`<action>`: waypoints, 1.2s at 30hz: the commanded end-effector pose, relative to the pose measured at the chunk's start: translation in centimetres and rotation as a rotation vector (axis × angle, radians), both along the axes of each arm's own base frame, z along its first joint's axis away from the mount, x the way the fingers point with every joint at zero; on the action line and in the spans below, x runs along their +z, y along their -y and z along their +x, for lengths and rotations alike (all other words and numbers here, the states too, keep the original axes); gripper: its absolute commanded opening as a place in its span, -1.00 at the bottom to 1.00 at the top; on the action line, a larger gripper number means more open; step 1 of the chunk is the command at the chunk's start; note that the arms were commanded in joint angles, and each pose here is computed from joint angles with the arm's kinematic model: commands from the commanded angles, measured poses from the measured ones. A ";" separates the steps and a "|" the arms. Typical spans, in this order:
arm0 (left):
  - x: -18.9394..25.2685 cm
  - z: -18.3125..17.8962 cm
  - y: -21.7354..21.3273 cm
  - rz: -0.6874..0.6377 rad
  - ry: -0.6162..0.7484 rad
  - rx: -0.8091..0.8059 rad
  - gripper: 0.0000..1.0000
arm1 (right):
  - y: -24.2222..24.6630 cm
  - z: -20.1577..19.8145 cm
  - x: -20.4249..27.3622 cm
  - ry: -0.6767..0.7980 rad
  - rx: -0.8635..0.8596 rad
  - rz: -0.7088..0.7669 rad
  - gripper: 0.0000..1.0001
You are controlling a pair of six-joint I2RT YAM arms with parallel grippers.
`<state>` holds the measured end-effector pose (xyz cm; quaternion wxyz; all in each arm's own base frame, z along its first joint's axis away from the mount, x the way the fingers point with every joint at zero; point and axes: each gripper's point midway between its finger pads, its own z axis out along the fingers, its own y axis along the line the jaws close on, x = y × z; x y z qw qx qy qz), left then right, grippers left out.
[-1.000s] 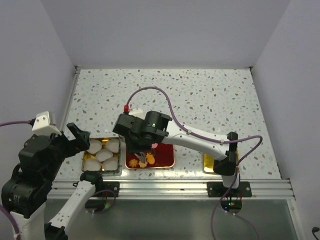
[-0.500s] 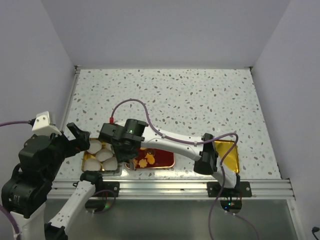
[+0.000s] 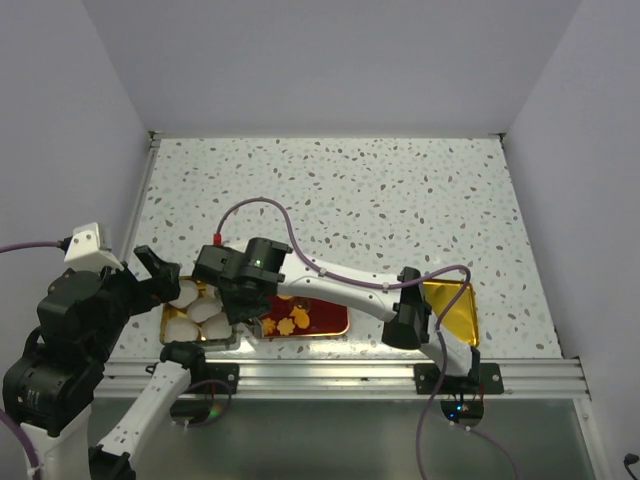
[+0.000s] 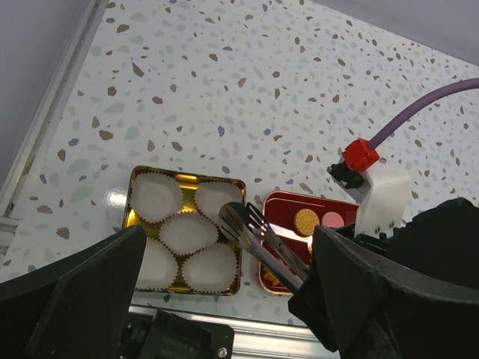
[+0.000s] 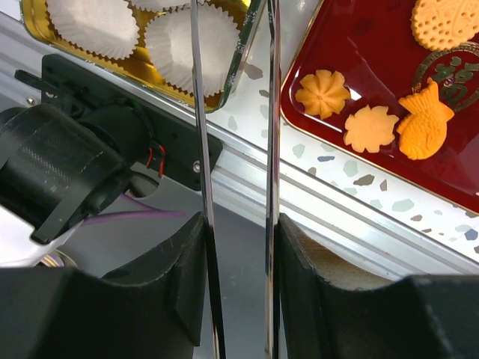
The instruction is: Pack the cookies
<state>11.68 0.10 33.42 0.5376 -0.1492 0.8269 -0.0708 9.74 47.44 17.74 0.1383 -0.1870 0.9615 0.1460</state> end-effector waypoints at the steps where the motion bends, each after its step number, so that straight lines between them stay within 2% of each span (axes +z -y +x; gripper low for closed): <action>1: 0.3 0.0 0.2 0.014 0.001 -0.022 1.00 | -1.6 0.8 0.9 0.026 0.005 0.065 -0.31; 9: 0.1 0.0 0.3 0.012 -0.005 -0.031 1.00 | -2.1 2.8 0.9 0.036 -0.030 0.088 -0.13; 13: -0.1 0.2 0.4 0.014 -0.014 -0.036 1.00 | -2.4 3.2 0.6 0.033 -0.038 0.097 0.09; 17: -0.2 0.3 0.5 0.014 -0.017 -0.037 1.00 | -2.8 3.3 0.5 0.026 -0.037 0.108 0.19; 28: -0.4 0.5 0.4 0.020 -0.022 -0.031 1.00 | -1.6 4.8 2.7 0.062 -0.074 0.137 0.17; 36: -0.2 1.0 0.6 0.019 -0.020 -0.032 1.00 | 3.5 6.1 6.6 0.149 -0.138 0.125 0.13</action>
